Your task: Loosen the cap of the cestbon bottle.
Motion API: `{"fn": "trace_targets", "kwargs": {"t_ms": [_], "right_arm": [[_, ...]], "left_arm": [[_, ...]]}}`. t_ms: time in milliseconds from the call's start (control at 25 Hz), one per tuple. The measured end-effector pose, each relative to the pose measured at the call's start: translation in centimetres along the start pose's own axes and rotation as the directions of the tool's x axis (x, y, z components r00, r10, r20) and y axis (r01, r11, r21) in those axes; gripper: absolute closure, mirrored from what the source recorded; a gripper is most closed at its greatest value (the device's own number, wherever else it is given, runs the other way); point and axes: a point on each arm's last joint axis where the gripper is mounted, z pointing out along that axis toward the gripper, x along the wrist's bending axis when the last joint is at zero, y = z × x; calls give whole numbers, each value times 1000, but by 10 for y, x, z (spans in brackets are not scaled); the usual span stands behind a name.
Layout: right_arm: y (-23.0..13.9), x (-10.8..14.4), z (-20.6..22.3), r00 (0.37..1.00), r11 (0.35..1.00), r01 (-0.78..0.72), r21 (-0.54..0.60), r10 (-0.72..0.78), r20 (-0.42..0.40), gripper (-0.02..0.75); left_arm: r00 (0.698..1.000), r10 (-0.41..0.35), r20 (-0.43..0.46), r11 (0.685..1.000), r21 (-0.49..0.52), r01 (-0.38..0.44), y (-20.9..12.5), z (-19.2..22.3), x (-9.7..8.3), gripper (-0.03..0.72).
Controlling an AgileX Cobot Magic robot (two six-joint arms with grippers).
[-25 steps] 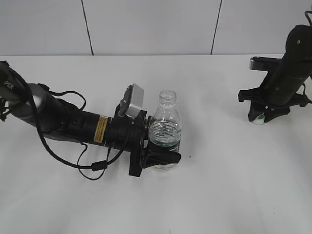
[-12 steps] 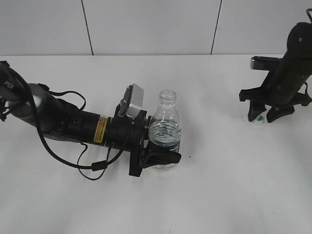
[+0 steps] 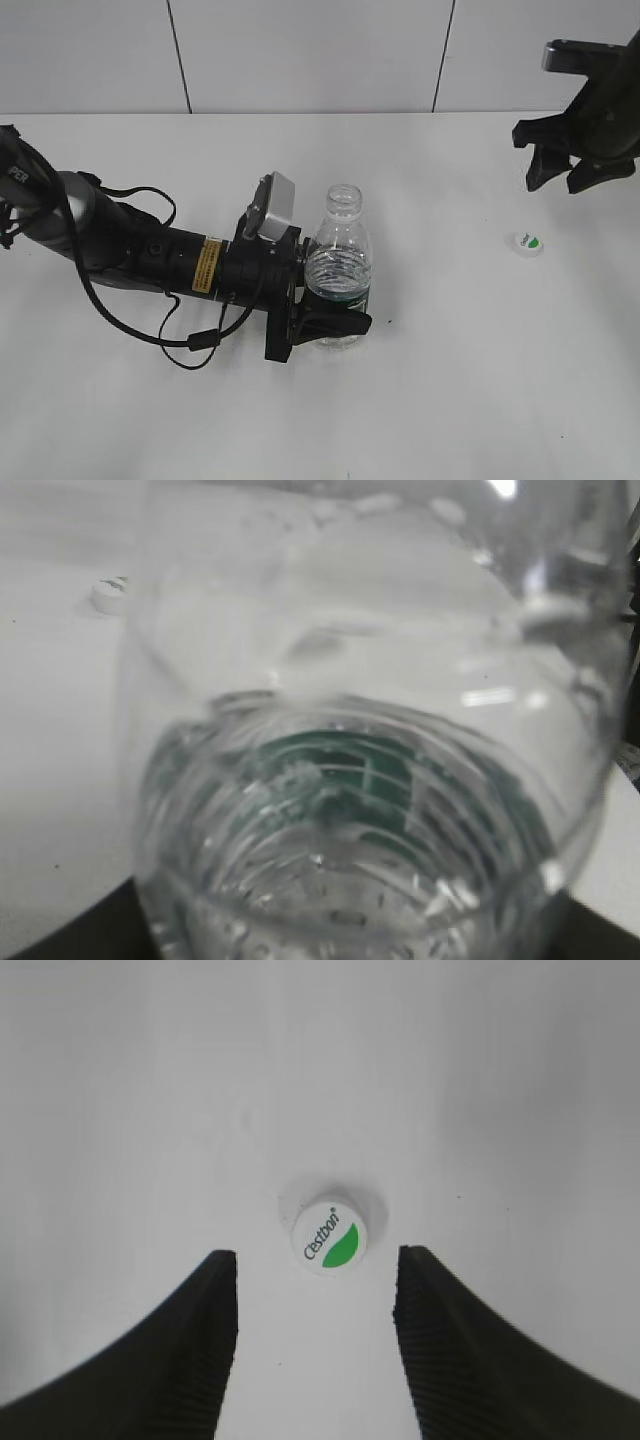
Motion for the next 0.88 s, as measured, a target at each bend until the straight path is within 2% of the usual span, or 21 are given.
{"fn": "trace_targets", "kwargs": {"t_ms": [400,600,720,880], "right_arm": [[0,1,-9,1000,1000,3,-1,-3,-1,346],[0,1,-9,1000,1000,4,-1,-4,0,346],[0,1,-9,1000,1000,5,-1,-5,0,346],[0,1,-9,1000,1000,5,-1,-5,0,346]], "left_arm": [[1000,-15,-23,1000,-7,15,1,0,2,230],[998,-58,-39,998,-13,58,1,0,4,161],[997,-73,-32,997,-24,73,2,0,3,120],[997,-76,-2,996,-53,76,5,0,1,107]]}}
